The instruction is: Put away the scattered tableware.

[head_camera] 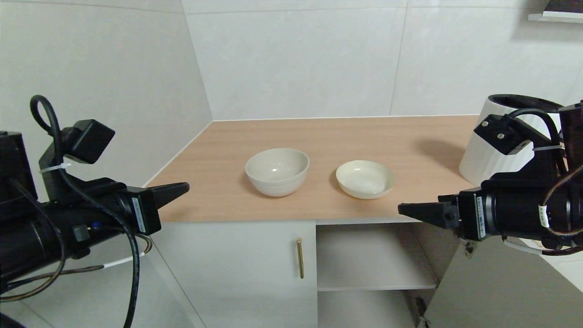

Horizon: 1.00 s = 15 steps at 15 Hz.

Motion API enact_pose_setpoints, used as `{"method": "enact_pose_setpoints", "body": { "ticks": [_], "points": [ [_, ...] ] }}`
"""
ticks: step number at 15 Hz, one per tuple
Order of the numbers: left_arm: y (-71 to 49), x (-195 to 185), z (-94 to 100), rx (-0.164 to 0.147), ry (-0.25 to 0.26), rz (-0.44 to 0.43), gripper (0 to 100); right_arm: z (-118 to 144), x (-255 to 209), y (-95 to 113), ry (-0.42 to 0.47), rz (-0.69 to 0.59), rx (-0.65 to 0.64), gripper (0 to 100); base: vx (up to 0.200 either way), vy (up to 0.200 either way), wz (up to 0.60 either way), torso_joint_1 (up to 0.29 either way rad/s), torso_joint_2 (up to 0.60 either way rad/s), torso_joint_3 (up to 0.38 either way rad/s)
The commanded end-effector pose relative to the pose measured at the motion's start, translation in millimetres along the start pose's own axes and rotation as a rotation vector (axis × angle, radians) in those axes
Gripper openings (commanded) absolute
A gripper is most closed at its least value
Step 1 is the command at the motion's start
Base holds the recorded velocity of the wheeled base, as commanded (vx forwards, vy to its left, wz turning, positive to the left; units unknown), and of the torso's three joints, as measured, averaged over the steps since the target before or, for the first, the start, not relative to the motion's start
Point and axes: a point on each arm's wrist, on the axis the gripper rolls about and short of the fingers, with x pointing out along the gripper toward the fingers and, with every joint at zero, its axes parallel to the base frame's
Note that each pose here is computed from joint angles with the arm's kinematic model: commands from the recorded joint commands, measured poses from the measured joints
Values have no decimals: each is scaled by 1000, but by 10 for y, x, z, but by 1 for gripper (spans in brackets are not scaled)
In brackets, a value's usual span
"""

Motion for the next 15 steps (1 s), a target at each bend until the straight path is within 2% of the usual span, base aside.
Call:
{"method": "enact_pose_setpoints", "body": {
  "ticks": [1, 3, 5, 6, 8, 9, 10, 12, 14, 15],
  "points": [
    [11, 64, 9, -2, 7, 0, 0, 15, -2, 3, -13, 3, -8, 100, 0, 0, 0, 198, -481, -300],
    [29, 177, 31, -4, 20, 0, 0, 81, 93, -78, -50, -22, -18, 100, 0, 0, 0, 200, -503, -305],
    [51, 354, 124, -9, 20, 2, 0, 231, 362, -256, -134, -43, -30, 100, 0, 0, 0, 166, -412, -239],
    [63, 459, 185, -31, 15, 3, 0, 367, 536, -352, -185, -48, -40, 100, 0, 0, 0, 76, -168, -105],
    [77, 655, 343, -49, 7, 7, 0, 516, 812, -477, -193, -80, -23, 100, 0, 0, 0, 23, -43, -31],
    [85, 732, 408, -58, 37, 19, 0, 508, 906, -500, -174, -97, -5, 100, 0, 0, 0, 0, 0, 0],
    [95, 807, 454, -79, 94, 38, 0, 533, 948, -510, -163, -120, 31, 100, 0, 0, 0, 0, 0, 0],
    [97, 992, 522, -196, 213, 64, 0, 626, 963, -510, -129, -167, 118, 100, 0, 0, 0, 0, 0, 0],
    [84, 1207, 557, -297, 317, 90, 0, 606, 984, -556, -45, -202, 162, 100, 0, 0, 0, 0, 0, 0],
    [94, 1332, 611, -317, 341, 104, 0, 576, 1014, -567, -7, -210, 167, 100, 0, 0, 0, 0, 0, 0]
  ]
}}
